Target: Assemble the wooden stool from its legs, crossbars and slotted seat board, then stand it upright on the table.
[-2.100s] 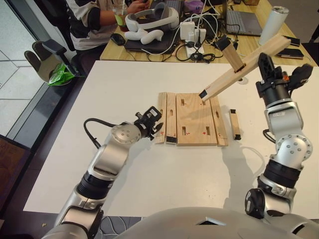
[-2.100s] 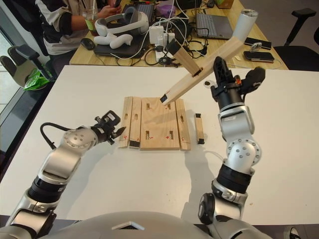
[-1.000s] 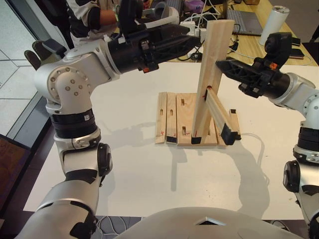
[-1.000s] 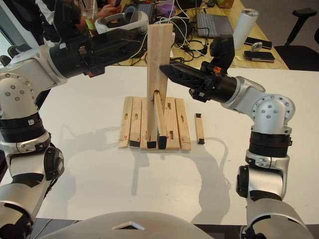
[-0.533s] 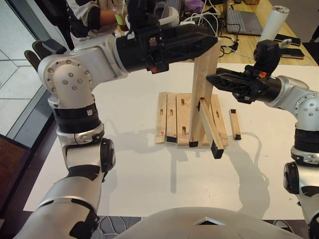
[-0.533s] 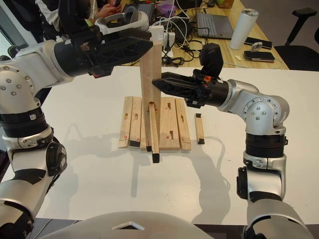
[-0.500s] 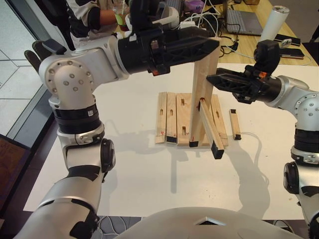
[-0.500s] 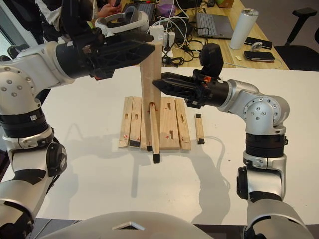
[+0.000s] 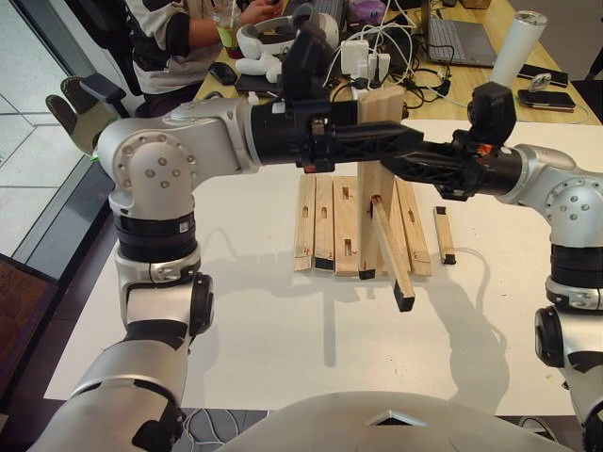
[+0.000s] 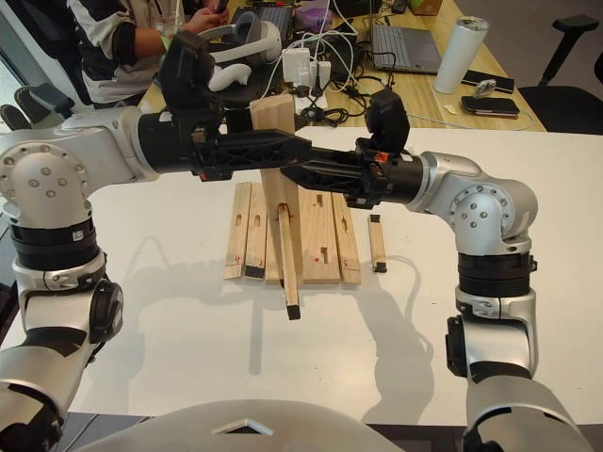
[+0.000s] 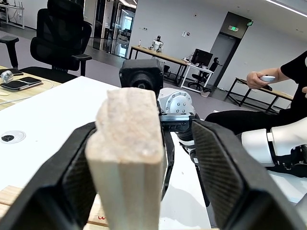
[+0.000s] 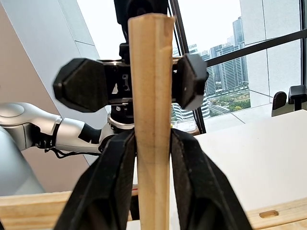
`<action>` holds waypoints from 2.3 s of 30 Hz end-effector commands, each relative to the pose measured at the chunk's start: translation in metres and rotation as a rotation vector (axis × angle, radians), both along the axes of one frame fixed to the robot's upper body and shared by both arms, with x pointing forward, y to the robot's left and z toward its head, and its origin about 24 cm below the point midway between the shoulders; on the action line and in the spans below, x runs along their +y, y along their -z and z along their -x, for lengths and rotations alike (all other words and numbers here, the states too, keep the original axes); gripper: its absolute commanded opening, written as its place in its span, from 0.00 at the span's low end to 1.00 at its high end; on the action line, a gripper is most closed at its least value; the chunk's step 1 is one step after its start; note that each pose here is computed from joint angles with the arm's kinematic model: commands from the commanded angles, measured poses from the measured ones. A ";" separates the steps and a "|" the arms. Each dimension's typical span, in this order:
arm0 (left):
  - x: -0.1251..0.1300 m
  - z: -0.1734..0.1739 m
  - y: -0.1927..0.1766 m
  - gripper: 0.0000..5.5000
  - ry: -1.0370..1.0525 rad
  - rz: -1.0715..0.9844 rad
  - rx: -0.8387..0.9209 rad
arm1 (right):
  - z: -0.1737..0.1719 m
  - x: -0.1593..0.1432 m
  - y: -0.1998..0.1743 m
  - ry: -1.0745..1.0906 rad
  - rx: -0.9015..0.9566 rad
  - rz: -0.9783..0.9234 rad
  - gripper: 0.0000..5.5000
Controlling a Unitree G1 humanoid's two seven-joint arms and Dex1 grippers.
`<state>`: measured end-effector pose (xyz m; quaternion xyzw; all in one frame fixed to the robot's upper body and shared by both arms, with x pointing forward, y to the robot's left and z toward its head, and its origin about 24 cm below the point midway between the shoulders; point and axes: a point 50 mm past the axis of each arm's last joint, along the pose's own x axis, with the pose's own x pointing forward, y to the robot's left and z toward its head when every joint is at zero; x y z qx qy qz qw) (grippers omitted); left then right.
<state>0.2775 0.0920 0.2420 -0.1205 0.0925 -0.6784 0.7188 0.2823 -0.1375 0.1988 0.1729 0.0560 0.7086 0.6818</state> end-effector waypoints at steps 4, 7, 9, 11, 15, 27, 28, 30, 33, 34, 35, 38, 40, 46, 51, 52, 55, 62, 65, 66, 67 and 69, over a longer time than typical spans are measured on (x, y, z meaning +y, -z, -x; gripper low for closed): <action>-0.005 -0.004 0.005 0.35 -0.047 -0.005 0.030 | 0.001 0.006 -0.006 -0.029 -0.057 0.012 0.18; -0.005 -0.007 0.006 0.28 -0.066 0.005 0.046 | 0.002 0.006 -0.004 -0.033 -0.059 0.018 0.18; -0.006 -0.007 0.006 0.23 -0.066 0.007 0.049 | 0.002 0.006 -0.003 -0.034 -0.060 0.024 0.18; -0.006 -0.006 0.006 0.19 -0.066 0.008 0.049 | 0.002 0.006 -0.003 -0.031 -0.062 0.030 0.18; -0.007 -0.003 0.006 0.18 -0.059 0.008 0.039 | 0.001 0.005 -0.002 -0.015 -0.067 0.036 0.18; 0.007 -0.006 0.009 0.18 -0.114 0.011 0.031 | -0.004 -0.003 0.008 0.085 -0.069 0.075 0.40; 0.009 -0.006 0.009 0.18 -0.124 0.015 0.032 | -0.005 -0.005 0.009 0.106 -0.064 0.073 0.43; 0.013 -0.007 0.009 0.18 -0.147 0.025 0.032 | -0.009 -0.012 0.010 0.182 -0.046 0.062 0.49; 0.025 -0.011 0.008 0.18 -0.216 0.035 0.029 | -0.021 -0.028 0.011 0.371 0.001 0.024 0.59; 0.030 -0.015 0.008 0.18 -0.269 0.037 0.027 | -0.026 -0.034 0.012 0.448 0.024 0.010 0.61; 0.037 -0.022 0.007 0.18 -0.360 0.047 0.026 | -0.032 -0.042 0.016 0.547 0.062 -0.004 0.62; 0.053 -0.043 0.006 0.18 -0.666 0.060 0.036 | -0.039 -0.057 0.030 0.781 0.132 -0.003 0.62; 0.069 -0.056 0.008 0.18 -0.932 0.065 0.045 | -0.037 -0.061 0.039 0.916 0.171 -0.009 0.62; 0.094 -0.052 0.045 0.18 -1.480 0.133 0.227 | -0.019 -0.056 0.064 1.293 0.282 -0.018 0.62; 0.066 -0.041 0.067 0.18 -1.552 0.137 0.313 | 0.010 -0.014 0.074 1.262 0.358 0.053 0.62; 0.061 -0.042 0.068 0.18 -1.549 0.149 0.321 | 0.016 -0.003 0.076 1.215 0.375 0.080 0.62; 0.048 -0.049 0.058 0.18 -1.531 0.191 0.293 | 0.032 0.022 0.085 1.094 0.396 0.230 0.62; 0.027 -0.071 0.048 0.18 -1.470 0.163 0.113 | 0.050 0.033 0.110 1.025 0.428 0.545 0.62; 0.018 -0.077 0.057 0.18 -1.442 0.118 0.068 | 0.053 0.033 0.114 1.052 0.435 0.622 0.62; 0.016 -0.078 0.062 0.18 -1.439 0.094 0.053 | 0.054 0.033 0.116 1.057 0.440 0.652 0.62; 0.014 -0.080 0.067 0.18 -1.437 0.069 0.037 | 0.057 0.034 0.118 1.054 0.449 0.680 0.62; 0.014 -0.081 0.074 0.18 -1.441 0.040 0.025 | 0.065 0.038 0.122 1.030 0.461 0.720 0.62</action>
